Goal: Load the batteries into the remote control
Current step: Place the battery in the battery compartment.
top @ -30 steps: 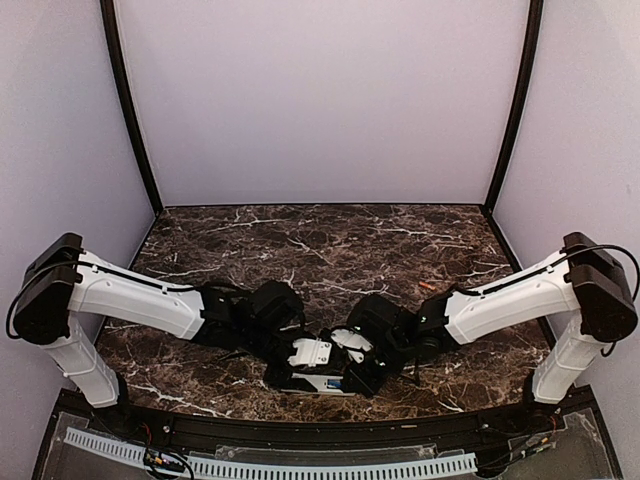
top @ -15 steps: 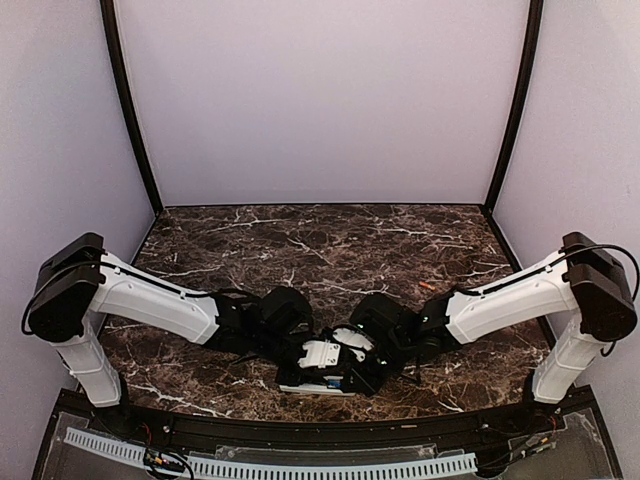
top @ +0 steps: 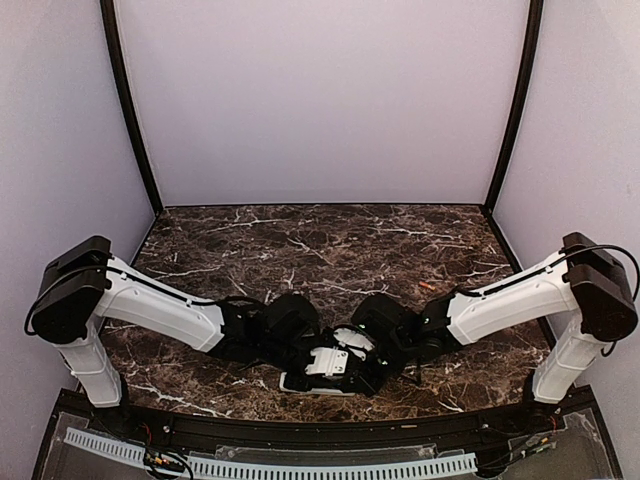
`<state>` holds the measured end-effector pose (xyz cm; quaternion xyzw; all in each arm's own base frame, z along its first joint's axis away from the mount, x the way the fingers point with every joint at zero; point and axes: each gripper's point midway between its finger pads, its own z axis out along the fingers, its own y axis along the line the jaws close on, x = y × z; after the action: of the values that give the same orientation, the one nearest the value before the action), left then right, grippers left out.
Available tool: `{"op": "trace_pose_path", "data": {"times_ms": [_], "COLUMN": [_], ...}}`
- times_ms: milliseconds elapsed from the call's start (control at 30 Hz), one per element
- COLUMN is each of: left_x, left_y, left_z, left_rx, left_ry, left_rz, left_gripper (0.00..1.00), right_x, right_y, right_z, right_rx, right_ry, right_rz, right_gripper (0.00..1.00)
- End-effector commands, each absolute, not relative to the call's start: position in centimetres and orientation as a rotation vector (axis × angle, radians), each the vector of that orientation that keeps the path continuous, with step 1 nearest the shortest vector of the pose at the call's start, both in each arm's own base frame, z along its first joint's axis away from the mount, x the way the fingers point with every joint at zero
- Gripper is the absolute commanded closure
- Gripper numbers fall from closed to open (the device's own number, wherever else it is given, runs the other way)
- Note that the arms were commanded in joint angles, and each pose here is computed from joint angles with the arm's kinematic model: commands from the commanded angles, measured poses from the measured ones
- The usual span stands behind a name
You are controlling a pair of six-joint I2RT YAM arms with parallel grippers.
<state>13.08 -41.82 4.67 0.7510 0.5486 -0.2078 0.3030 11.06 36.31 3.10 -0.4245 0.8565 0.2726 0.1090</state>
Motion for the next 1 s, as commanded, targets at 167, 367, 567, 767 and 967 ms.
{"op": "trace_pose_path", "data": {"times_ms": [167,367,567,767,967], "left_x": [13.4,13.3,15.0,14.8,13.7], "left_y": [-38.0,-38.1,-39.2,-39.9,-40.1], "left_z": [1.1,5.0,6.0,5.3,4.2], "left_rx": [2.182,1.959,1.838,1.88,1.952], "left_ry": [1.6,1.549,1.489,1.548,1.581], "left_rz": [-0.308,-0.4,-0.355,-0.382,-0.439], "left_gripper": [0.65,0.63,0.54,0.53,0.57], "right_x": [15.6,15.6,15.5,15.8,16.3], "right_y": [37.2,37.2,37.2,37.2,37.4], "right_z": [1.6,1.5,1.2,1.2,1.7], "right_rx": [-1.111,-1.111,-1.117,-1.104,-1.084], "right_ry": [2.428,2.432,2.437,2.431,2.404], "right_rz": [0.658,0.661,0.655,0.645,0.646], "right_gripper": [1.0,1.0,1.0,1.0,1.0]}}
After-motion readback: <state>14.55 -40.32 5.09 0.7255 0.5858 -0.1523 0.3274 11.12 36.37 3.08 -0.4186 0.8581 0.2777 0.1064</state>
